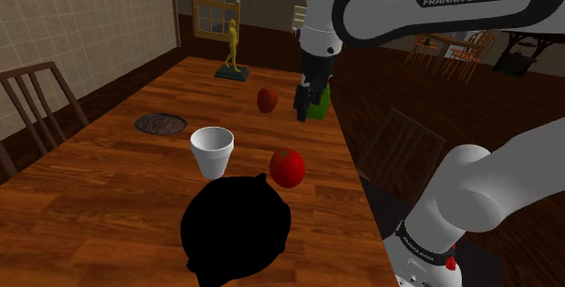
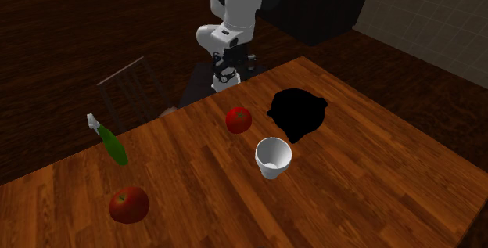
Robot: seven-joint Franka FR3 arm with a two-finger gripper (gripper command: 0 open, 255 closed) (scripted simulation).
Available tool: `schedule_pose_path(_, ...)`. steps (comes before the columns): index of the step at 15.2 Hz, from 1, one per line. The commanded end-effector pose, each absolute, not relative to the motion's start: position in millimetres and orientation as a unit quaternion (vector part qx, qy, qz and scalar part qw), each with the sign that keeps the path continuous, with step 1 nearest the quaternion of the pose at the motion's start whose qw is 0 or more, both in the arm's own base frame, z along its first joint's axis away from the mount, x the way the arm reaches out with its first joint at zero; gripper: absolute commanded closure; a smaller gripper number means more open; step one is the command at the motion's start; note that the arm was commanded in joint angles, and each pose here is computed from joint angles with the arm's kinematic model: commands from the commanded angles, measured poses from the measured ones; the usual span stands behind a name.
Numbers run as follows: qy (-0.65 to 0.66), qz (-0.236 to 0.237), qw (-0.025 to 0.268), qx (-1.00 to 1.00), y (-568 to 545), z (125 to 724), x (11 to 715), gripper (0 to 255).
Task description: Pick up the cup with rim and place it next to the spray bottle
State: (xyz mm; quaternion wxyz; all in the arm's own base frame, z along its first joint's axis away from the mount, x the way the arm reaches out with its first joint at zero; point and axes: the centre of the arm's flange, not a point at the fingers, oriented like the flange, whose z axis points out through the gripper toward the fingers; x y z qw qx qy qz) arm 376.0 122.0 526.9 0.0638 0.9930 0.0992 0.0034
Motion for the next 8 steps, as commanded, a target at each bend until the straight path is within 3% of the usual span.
schedule_pose_path(1, 0.100, 0.009, 0.064, 0.993, 140.8, 516.5, 391.7, 0)
schedule_pose_path(8, 0.104, 0.025, 0.066, 0.992, 204.5, 476.5, 440.7, 0)
